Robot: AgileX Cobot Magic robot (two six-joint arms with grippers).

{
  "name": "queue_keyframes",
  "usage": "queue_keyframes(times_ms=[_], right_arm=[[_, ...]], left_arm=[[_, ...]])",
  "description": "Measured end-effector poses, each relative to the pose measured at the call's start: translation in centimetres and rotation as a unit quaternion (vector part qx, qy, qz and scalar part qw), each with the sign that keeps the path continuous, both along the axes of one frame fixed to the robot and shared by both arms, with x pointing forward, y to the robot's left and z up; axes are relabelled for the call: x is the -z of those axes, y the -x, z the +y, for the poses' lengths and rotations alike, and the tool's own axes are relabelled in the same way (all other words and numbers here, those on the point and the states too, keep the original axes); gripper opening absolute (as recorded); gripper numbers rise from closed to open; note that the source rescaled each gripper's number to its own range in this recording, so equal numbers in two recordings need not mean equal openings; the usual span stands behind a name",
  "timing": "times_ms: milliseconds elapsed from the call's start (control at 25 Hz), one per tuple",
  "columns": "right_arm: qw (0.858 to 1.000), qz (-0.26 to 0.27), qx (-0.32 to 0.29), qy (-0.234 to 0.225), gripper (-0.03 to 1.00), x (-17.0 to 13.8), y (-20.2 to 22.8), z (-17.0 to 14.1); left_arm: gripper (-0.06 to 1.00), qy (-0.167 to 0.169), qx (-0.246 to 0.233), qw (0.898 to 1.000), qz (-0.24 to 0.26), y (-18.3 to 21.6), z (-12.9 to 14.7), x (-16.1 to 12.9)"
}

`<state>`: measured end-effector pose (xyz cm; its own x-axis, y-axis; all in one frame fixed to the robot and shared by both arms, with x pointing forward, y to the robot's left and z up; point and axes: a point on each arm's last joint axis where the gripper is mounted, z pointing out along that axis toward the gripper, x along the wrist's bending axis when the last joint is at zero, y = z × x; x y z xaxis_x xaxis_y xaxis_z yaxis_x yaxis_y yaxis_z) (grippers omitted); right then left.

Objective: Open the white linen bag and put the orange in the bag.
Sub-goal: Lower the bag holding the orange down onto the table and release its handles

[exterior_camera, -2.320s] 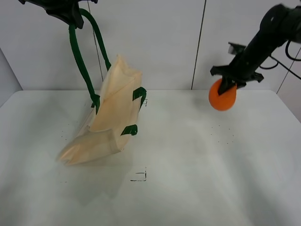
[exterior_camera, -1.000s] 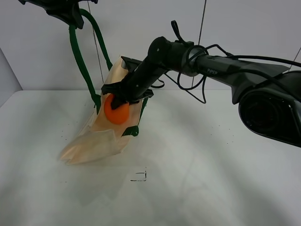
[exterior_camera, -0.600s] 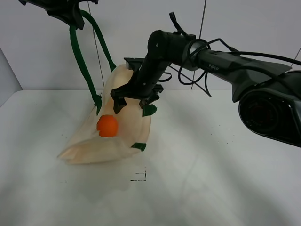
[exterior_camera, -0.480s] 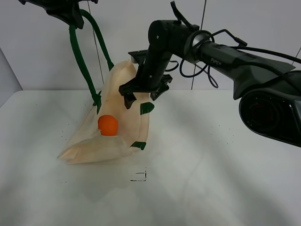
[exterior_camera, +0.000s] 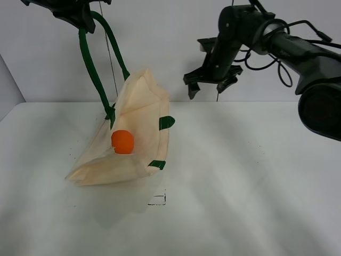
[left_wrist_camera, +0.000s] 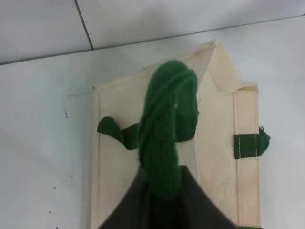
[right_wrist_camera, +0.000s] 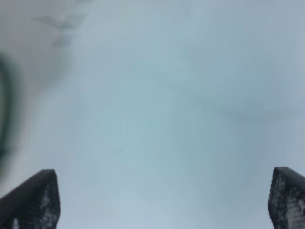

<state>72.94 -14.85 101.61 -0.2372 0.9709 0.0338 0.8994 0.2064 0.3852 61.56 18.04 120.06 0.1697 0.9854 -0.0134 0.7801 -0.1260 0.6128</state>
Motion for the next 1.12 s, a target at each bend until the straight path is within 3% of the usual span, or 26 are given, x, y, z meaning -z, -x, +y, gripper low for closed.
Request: queue_keyframes(times_ms=[280, 640, 840, 1120], right_arm=[[0.995, 0.0, 0.095, 0.001, 1.0, 0.0, -2.0, -9.6], [0.992, 0.019, 0.124, 0.003, 1.0, -0.2, -1.0, -13.9], [0.99, 0.066, 0.118, 0.028, 1.0, -1.4, 3.9, -14.3], [0.987, 0.11, 0.114, 0.037, 1.0, -4.5, 16.2, -14.5]], left_arm=[[0.0, 0.0, 0.0, 1.0, 0.0, 0.0, 0.0, 0.0], [0.0, 0.0, 0.0, 1.0, 0.0, 0.0, 0.0, 0.0], [0.0, 0.0, 0.0, 1.0, 0.0, 0.0, 0.0, 0.0], [0.0, 0.0, 0.0, 1.0, 0.0, 0.0, 0.0, 0.0]])
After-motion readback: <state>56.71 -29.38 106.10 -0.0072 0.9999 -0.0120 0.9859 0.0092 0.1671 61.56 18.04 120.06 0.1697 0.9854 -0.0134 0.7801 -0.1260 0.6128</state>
